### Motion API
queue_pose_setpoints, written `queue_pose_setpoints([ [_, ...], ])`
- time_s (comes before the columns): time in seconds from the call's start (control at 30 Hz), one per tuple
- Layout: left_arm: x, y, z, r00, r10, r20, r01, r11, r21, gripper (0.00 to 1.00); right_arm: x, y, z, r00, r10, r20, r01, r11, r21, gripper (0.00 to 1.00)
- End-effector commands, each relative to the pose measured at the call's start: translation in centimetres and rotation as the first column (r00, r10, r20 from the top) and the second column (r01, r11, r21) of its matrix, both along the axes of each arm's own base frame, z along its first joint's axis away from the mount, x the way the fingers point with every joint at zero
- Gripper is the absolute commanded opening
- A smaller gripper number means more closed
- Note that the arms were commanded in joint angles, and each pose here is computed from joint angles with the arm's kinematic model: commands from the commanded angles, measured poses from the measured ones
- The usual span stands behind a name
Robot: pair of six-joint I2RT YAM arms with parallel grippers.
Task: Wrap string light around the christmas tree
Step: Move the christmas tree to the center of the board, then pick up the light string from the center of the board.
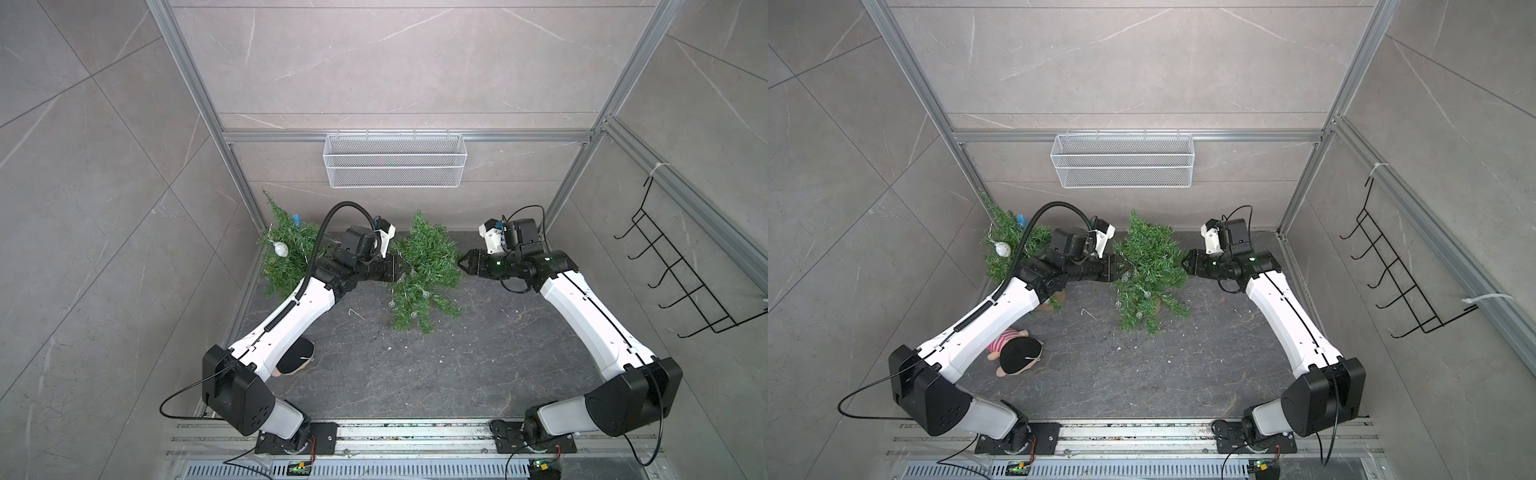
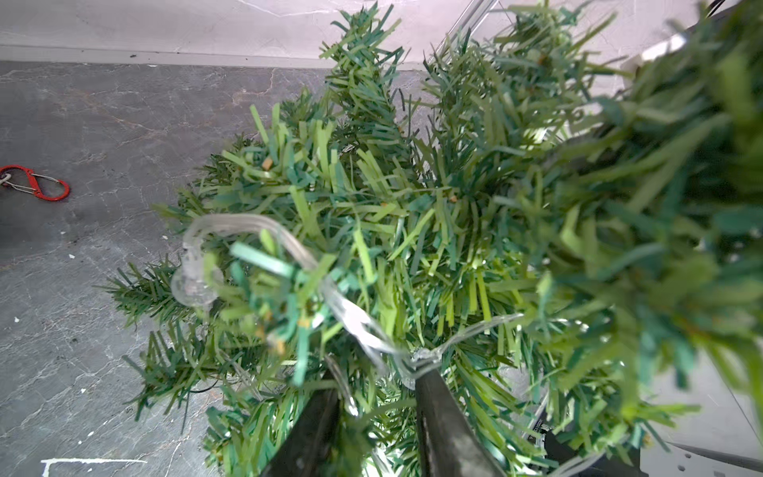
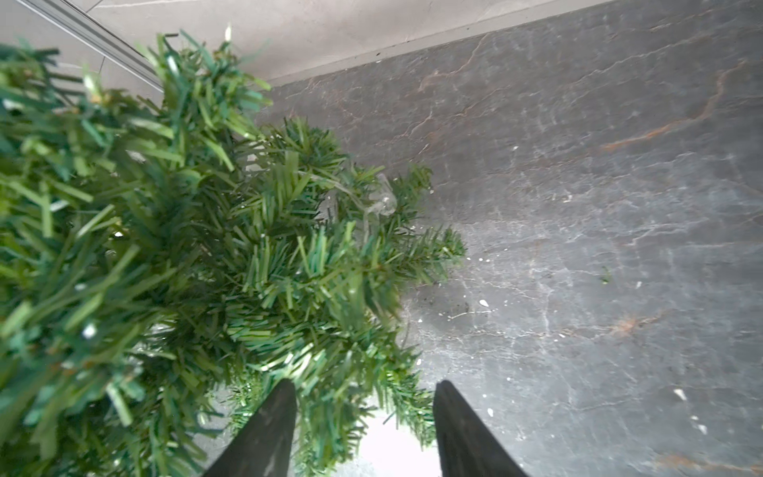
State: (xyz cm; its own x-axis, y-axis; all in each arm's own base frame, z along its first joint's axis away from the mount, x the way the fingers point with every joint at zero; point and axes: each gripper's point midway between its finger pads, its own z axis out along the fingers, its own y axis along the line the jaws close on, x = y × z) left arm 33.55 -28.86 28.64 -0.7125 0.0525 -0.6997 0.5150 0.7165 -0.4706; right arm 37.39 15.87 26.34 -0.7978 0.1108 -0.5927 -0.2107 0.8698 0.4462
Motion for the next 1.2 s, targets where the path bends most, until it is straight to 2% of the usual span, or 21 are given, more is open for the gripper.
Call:
queue_pose_setpoints([
  [0.0, -0.6, 1.1, 1.7, 0.998, 0.003, 0.06, -0.003, 1.0, -0.007, 0.34, 0.4, 0.9, 0.0, 1.0, 0.006, 0.002, -0.006, 1.0, 0.02, 0.56],
  [0.27, -0.9, 3.2, 1.2, 0.997, 0.041, 0.063, -0.043, 0.999, 0.028, 0.45, 0.7, 1.5, -0.1, 1.0, 0.013, -0.005, -0.012, 0.999, 0.04, 0.56],
  [0.7, -2.2, 7.9, -0.3, 0.993, 0.111, 0.026, -0.113, 0.99, 0.084, 0.52, 0.7, 1.7, 0.4, 1.0, 0.018, 0.002, -0.019, 0.998, 0.058, 0.57],
  [0.83, -2.9, 8.9, -4.4, 0.987, 0.155, -0.036, -0.152, 0.985, 0.079, 0.54, 0.4, 1.8, 0.6, 1.0, 0.017, 0.014, -0.018, 0.997, 0.072, 0.57],
  [0.93, -2.4, 8.2, -8.4, 0.981, 0.178, -0.072, -0.177, 0.984, 0.021, 0.56, 0.3, 1.7, 0.6, 1.0, 0.013, 0.022, -0.014, 0.997, 0.08, 0.57],
  [1.0, -1.7, 7.4, -10.2, 0.98, 0.191, -0.051, -0.193, 0.981, -0.034, 0.59, 0.3, 1.9, 0.6, 1.0, 0.015, 0.022, -0.017, 0.996, 0.09, 0.57],
  [1.17, 0.7, 6.1, -13.8, 0.97, 0.242, -0.03, -0.243, 0.965, -0.093, 0.61, 0.1, 1.8, 0.7, 0.999, 0.01, 0.032, -0.013, 0.996, 0.092, 0.57],
])
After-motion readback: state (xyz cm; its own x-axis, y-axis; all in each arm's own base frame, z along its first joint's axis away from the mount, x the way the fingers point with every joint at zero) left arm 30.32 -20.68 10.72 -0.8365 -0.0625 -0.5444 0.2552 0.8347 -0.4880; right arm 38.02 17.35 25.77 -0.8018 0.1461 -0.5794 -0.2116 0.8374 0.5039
